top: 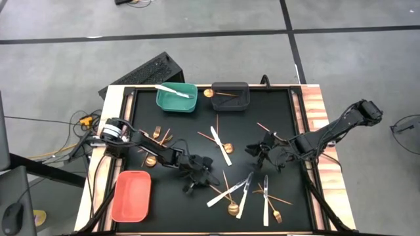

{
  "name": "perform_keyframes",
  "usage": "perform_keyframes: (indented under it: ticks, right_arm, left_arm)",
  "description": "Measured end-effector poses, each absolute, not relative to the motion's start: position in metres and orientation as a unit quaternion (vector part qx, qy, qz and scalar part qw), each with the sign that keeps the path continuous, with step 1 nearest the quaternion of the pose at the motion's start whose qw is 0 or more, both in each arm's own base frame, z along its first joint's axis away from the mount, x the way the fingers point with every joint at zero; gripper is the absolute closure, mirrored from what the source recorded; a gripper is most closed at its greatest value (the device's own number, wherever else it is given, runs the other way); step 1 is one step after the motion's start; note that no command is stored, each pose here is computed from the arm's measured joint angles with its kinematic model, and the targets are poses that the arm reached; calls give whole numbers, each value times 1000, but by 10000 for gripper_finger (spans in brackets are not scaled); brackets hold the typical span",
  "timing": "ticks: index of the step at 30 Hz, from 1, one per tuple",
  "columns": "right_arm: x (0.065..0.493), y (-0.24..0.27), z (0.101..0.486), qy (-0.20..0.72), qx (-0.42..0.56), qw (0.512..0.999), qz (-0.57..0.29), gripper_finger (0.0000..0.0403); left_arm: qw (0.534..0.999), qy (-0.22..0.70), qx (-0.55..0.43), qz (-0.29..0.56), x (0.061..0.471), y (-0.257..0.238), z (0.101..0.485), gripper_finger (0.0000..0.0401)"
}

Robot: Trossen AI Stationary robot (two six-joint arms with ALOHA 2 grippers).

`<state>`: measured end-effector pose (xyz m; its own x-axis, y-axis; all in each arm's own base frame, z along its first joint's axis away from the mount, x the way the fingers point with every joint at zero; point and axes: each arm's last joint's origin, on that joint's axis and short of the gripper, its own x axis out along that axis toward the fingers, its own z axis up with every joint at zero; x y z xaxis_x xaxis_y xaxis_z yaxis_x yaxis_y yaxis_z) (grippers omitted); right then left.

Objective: Sort silverware by color (type)
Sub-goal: Put the gold fork into the orange bin

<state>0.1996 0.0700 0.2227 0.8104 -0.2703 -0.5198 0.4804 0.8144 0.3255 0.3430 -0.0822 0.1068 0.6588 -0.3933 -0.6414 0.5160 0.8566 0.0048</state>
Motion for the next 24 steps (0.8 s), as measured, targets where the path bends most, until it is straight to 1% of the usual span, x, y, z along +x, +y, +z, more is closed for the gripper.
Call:
perform_keyframes:
  ticks: [4, 7, 9, 14, 18, 21, 24]
  right_arm:
    - [200, 68, 223, 231, 222, 924, -207, 286]
    - [202, 66, 224, 228, 212, 927, -208, 286]
    - [202, 65, 224, 225, 203, 929, -211, 286]
    - [205, 60, 226, 220, 181, 935, -212, 286]
    - [207, 55, 226, 219, 176, 934, -223, 286]
    - [208, 51, 226, 218, 172, 933, -229, 286]
    - [209, 48, 226, 214, 176, 931, -236, 286]
  left_arm:
    - [903, 374, 101, -185, 327, -80, 136, 400]
    - [884, 423, 131, -148, 304, -87, 156, 400]
    - [869, 448, 156, -143, 284, -94, 172, 400]
    - [827, 503, 195, -162, 231, -102, 207, 400]
    - [789, 542, 203, -208, 191, -99, 227, 395]
    - [770, 566, 164, -245, 168, -94, 239, 392]
    - [769, 562, 124, -280, 153, -89, 251, 394]
